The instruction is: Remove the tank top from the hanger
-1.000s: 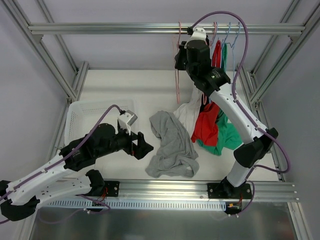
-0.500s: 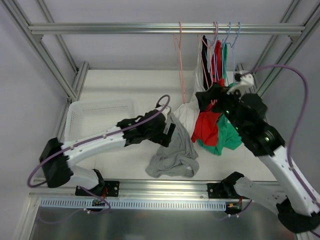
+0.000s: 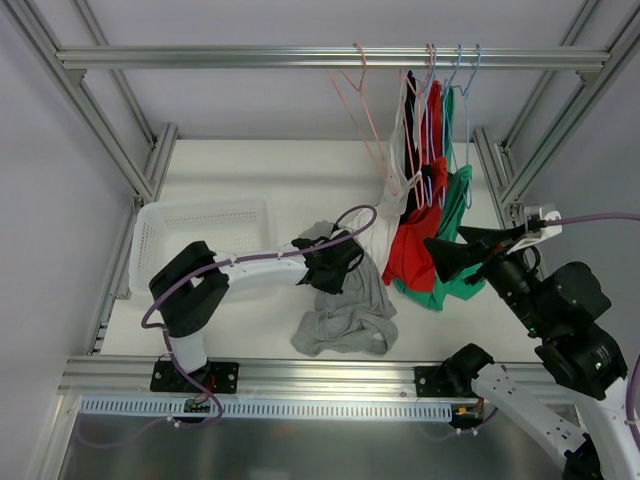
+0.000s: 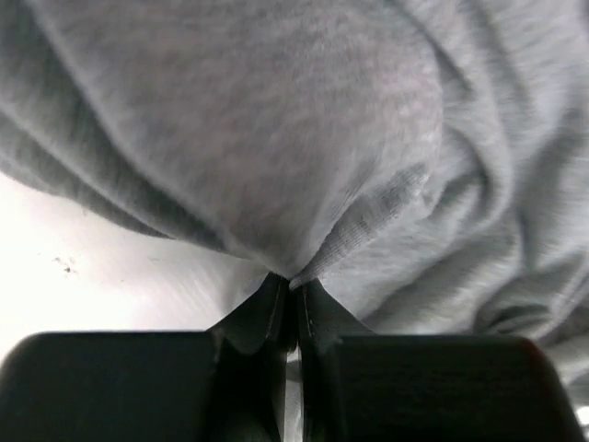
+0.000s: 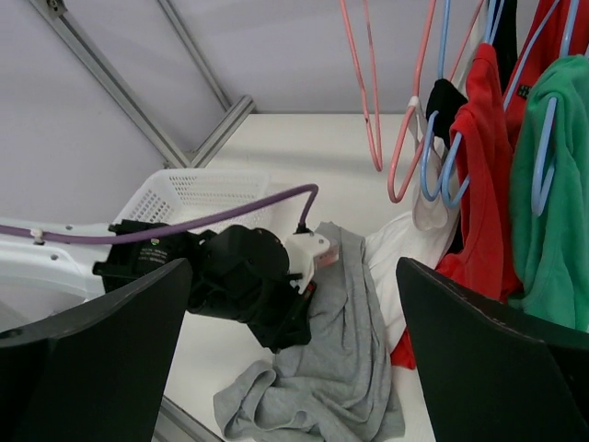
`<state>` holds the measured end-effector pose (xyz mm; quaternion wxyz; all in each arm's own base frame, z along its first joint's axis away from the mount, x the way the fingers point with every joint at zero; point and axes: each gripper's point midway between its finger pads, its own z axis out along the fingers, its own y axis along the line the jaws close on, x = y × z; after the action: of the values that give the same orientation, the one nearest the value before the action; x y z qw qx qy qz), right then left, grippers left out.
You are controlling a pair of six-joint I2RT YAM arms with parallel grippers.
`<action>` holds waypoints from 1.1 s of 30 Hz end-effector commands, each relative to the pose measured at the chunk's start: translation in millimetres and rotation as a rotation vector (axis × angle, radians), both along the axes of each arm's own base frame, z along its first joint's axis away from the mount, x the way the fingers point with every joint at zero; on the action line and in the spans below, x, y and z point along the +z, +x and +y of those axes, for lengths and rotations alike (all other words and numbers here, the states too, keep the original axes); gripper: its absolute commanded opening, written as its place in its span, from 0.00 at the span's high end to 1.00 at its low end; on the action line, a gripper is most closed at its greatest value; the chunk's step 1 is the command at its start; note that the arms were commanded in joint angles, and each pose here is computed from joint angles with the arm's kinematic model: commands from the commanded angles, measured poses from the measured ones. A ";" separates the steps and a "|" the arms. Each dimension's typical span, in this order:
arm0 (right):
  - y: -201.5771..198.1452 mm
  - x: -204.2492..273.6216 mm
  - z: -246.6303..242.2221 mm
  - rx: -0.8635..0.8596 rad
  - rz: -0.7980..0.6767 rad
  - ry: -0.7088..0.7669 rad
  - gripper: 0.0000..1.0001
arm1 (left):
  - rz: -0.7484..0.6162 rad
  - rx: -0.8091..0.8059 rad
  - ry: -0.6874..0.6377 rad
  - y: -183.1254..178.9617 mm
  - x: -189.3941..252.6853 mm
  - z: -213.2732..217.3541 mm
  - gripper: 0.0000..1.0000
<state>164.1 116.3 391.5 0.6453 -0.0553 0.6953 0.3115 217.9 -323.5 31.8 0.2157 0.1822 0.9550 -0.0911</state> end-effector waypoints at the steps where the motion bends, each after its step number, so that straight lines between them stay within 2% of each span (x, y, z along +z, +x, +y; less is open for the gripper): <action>1: -10.1 3.0 -2.6 0.028 -0.032 -0.016 0.01 | -0.059 0.005 -0.117 0.1 41.9 -10.9 1.00; 5: -9.3 0.0 -8.8 -0.001 -0.040 -0.020 0.01 | -0.108 0.009 -0.182 -5.6 79.1 1.3 1.00; 10: -13.0 2.5 -14.4 -0.012 -0.065 -0.025 0.00 | -0.308 0.033 -0.329 -7.3 172.8 35.0 1.00; 12: -13.0 4.9 -19.4 -0.034 -0.076 -0.024 0.00 | -0.423 0.017 -0.402 -6.0 228.5 46.9 1.00; 14: -14.1 8.1 -22.4 -0.044 -0.086 -0.019 0.00 | -0.528 -0.018 -0.388 -1.1 266.6 58.9 1.00; 15: -14.1 10.6 -23.7 -0.050 -0.091 -0.015 0.01 | -0.628 0.042 -0.392 11.0 308.7 71.4 1.00; 17: -14.5 11.7 -23.0 -0.045 -0.089 -0.014 0.01 | -0.715 0.082 -0.294 22.3 337.3 94.6 1.00; 18: -15.6 14.8 -23.1 -0.043 -0.096 -0.010 0.01 | -0.782 0.100 -0.282 30.8 369.9 100.1 1.00; 20: -15.6 15.4 -21.3 -0.035 -0.092 -0.009 0.00 | -0.816 0.170 -0.213 52.5 387.5 114.6 1.00; 21: -16.3 18.2 -22.4 -0.038 -0.098 -0.005 0.01 | -0.865 0.194 -0.265 55.6 425.2 122.1 1.00; 22: -17.0 19.3 -23.2 -0.039 -0.100 -0.001 0.00 | -0.865 0.195 -0.272 58.2 436.2 126.2 1.00; 23: -17.8 20.8 -24.2 -0.041 -0.104 0.002 0.01 | -0.912 0.242 -0.307 67.7 467.4 135.4 1.00; 25: -19.9 24.4 -25.4 -0.041 -0.110 0.014 0.01 | -0.959 0.257 -0.293 72.1 490.2 145.7 1.00; 26: -20.0 24.0 -25.4 -0.041 -0.109 0.013 0.01 | -1.007 0.317 -0.291 74.9 509.5 159.6 1.00; 28: -22.0 26.1 -27.2 -0.043 -0.116 0.021 0.01 | -1.050 0.370 -0.247 78.5 520.3 177.8 1.00; 33: -25.1 28.7 -30.2 -0.046 -0.127 0.028 0.00 | -1.017 0.522 -0.131 93.2 491.4 226.1 1.00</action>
<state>146.9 96.6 398.2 0.6719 -0.0610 0.6754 0.2978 309.1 -133.1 538.2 0.6857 -0.0237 0.7253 -0.0563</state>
